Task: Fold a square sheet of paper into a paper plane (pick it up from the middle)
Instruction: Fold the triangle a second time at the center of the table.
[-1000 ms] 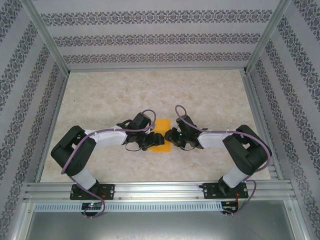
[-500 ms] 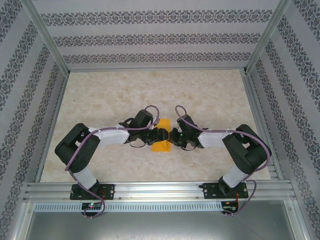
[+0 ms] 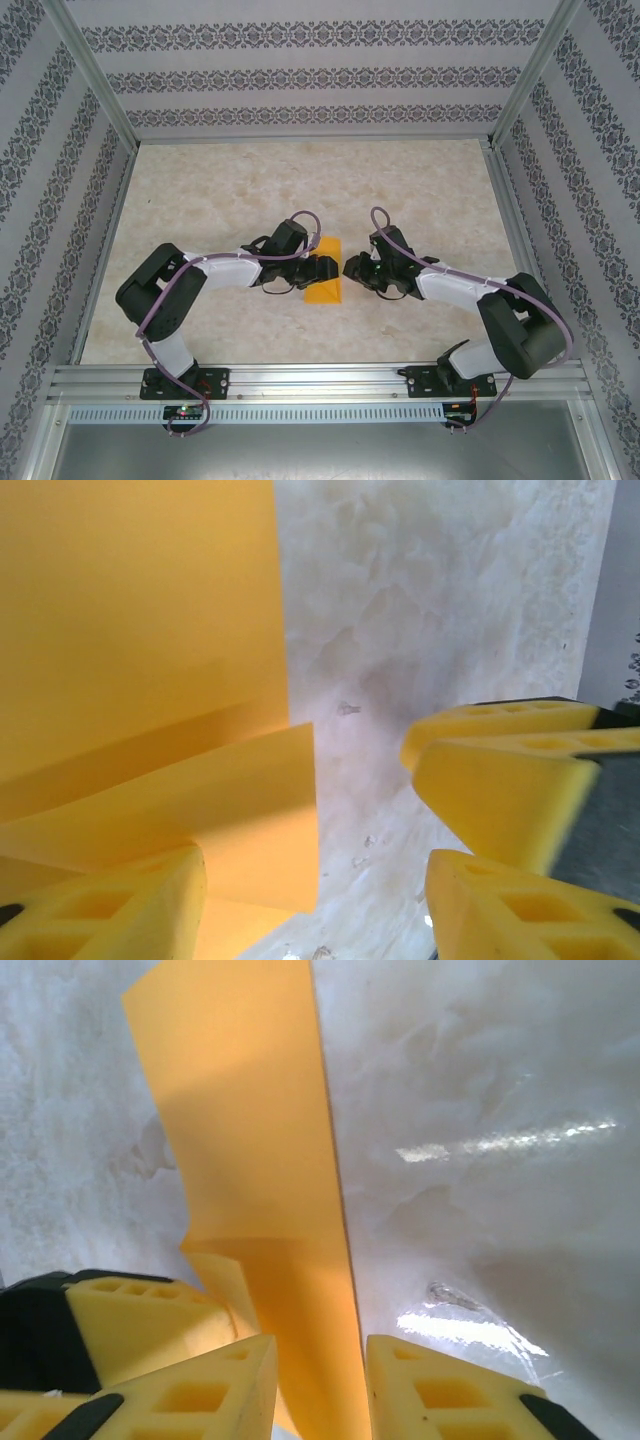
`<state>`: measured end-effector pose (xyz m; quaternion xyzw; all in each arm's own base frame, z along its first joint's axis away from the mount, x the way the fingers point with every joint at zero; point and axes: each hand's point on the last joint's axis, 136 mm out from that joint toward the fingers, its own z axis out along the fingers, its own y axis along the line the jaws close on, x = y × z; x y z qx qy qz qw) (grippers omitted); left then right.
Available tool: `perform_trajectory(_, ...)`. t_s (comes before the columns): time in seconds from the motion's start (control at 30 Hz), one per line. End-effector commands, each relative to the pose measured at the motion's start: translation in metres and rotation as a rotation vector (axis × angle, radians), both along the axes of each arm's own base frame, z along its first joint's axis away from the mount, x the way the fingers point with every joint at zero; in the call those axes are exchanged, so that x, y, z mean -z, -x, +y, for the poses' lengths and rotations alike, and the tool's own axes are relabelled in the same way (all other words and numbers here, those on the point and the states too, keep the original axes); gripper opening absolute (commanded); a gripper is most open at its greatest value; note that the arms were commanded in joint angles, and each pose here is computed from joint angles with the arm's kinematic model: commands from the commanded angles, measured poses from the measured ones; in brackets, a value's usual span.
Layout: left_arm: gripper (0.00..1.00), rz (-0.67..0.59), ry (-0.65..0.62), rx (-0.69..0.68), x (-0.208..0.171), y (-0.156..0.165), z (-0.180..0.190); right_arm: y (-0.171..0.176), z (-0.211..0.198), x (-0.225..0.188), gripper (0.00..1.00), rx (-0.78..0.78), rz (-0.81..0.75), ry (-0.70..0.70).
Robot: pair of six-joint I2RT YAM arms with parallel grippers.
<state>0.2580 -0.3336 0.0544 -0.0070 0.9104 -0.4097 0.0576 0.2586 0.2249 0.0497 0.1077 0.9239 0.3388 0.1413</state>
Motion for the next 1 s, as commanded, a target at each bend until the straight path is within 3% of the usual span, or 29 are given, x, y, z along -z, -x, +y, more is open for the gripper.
perform_trajectory(0.0,0.51,-0.022,-0.016,-0.006,0.0,-0.004,-0.004,0.0,0.007,-0.008,0.31,-0.062,-0.048,-0.037)
perform_trajectory(0.2,0.3,-0.013,-0.054,-0.015,0.006,-0.001,0.003,-0.004,0.024,-0.011,0.3,-0.125,-0.054,-0.089)
perform_trajectory(0.73,0.19,-0.005,-0.073,-0.011,0.009,0.0,0.005,-0.009,0.041,0.002,0.22,-0.203,-0.028,-0.101)
perform_trajectory(0.97,0.17,-0.013,-0.051,0.004,0.004,-0.001,0.0,-0.014,0.035,0.015,0.08,-0.185,-0.008,-0.042)
